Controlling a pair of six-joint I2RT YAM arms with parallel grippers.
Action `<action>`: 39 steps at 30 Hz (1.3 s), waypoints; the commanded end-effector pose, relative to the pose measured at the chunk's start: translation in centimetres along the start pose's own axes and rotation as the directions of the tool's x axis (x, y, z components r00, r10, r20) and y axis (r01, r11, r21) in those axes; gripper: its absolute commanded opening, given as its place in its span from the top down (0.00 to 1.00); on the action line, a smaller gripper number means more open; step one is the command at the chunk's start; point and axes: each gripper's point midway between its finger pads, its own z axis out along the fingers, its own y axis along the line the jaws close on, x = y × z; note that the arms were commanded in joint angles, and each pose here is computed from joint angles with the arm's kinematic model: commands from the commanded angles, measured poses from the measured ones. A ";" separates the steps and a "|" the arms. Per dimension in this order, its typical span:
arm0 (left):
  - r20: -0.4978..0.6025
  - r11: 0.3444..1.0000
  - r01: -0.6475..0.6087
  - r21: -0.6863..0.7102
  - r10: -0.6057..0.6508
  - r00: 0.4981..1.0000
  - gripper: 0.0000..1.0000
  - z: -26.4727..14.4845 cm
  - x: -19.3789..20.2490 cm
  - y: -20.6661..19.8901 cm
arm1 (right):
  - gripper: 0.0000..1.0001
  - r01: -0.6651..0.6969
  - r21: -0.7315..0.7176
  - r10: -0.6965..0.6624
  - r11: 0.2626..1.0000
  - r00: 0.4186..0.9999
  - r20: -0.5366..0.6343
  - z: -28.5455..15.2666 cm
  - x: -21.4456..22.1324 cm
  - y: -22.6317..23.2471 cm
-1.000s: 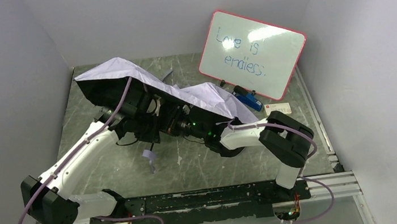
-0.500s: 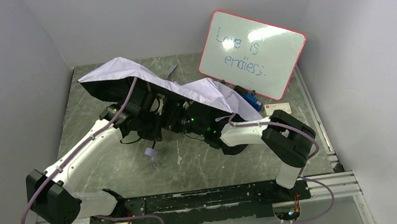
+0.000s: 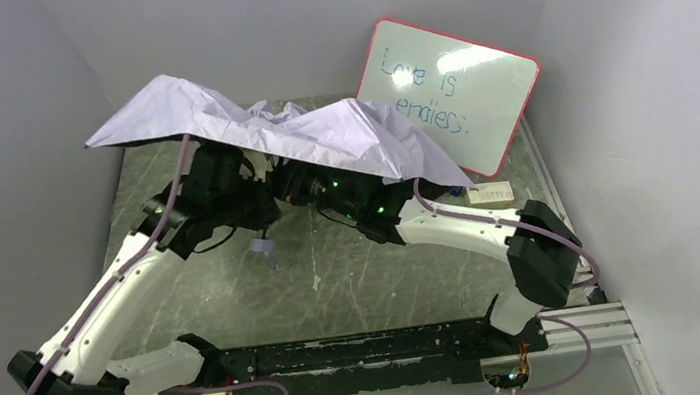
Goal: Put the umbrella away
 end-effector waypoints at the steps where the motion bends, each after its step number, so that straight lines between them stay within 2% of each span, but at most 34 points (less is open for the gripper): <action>1: 0.316 0.999 -0.031 -0.007 0.032 0.948 0.95 -4.8 -8.1 -0.5 | 1.00 0.145 -0.030 -0.146 0.989 0.988 -0.053 -1.4 1.2 3.2; 4: 0.355 0.999 -0.038 0.001 0.036 0.934 0.95 -7.2 -9.7 -1.1 | 1.00 0.142 -0.086 -0.145 0.986 0.989 -0.027 -2.2 0.6 6.9; 9: 0.335 0.999 -0.027 -0.023 0.033 0.942 0.95 -11.3 -10.5 -1.3 | 1.00 0.109 -0.167 -0.113 0.980 0.993 -0.015 -4.0 1.6 13.0; 15: 0.316 0.998 0.008 -0.066 0.013 0.949 0.95 -16.3 -10.2 -0.8 | 1.00 -0.018 -0.233 -0.012 0.972 0.991 -0.130 -5.8 6.0 17.7; 19: 0.309 0.997 0.036 -0.061 -0.015 0.951 0.95 -18.4 -9.4 -0.8 | 1.00 -0.088 -0.286 0.029 0.954 0.979 -0.203 -7.9 8.3 20.9; 21: 0.269 0.997 0.052 -0.053 -0.036 0.963 0.95 -18.9 -8.6 -1.0 | 1.00 -0.136 -0.292 0.064 0.947 0.968 -0.243 -8.6 9.2 21.2; 24: 0.236 0.995 0.060 -0.079 -0.039 0.971 0.95 -18.0 -7.8 -0.5 | 1.00 -0.247 -0.243 0.176 0.938 0.943 -0.281 -9.3 10.4 19.0; 26: 0.170 0.992 0.053 -0.115 -0.033 0.985 0.95 -15.6 -6.4 0.3 | 1.00 -0.265 -0.167 0.220 0.950 0.944 -0.247 -8.9 10.5 16.1; 29: 0.085 0.995 0.043 -0.085 -0.036 0.996 0.95 -10.9 -4.2 0.2 | 1.00 -0.318 -0.094 0.290 0.943 0.929 -0.229 -8.3 10.1 11.4; 36: 0.068 0.996 0.015 -0.089 -0.009 0.998 0.95 -3.9 -4.2 0.8 | 1.00 -0.361 -0.006 0.355 0.933 0.919 -0.172 -6.5 7.4 3.0; 39: 0.086 0.998 -0.008 -0.064 0.013 0.996 0.95 -1.7 -4.8 0.5 | 1.00 -0.308 0.027 0.308 0.951 0.938 -0.161 -5.6 6.6 0.4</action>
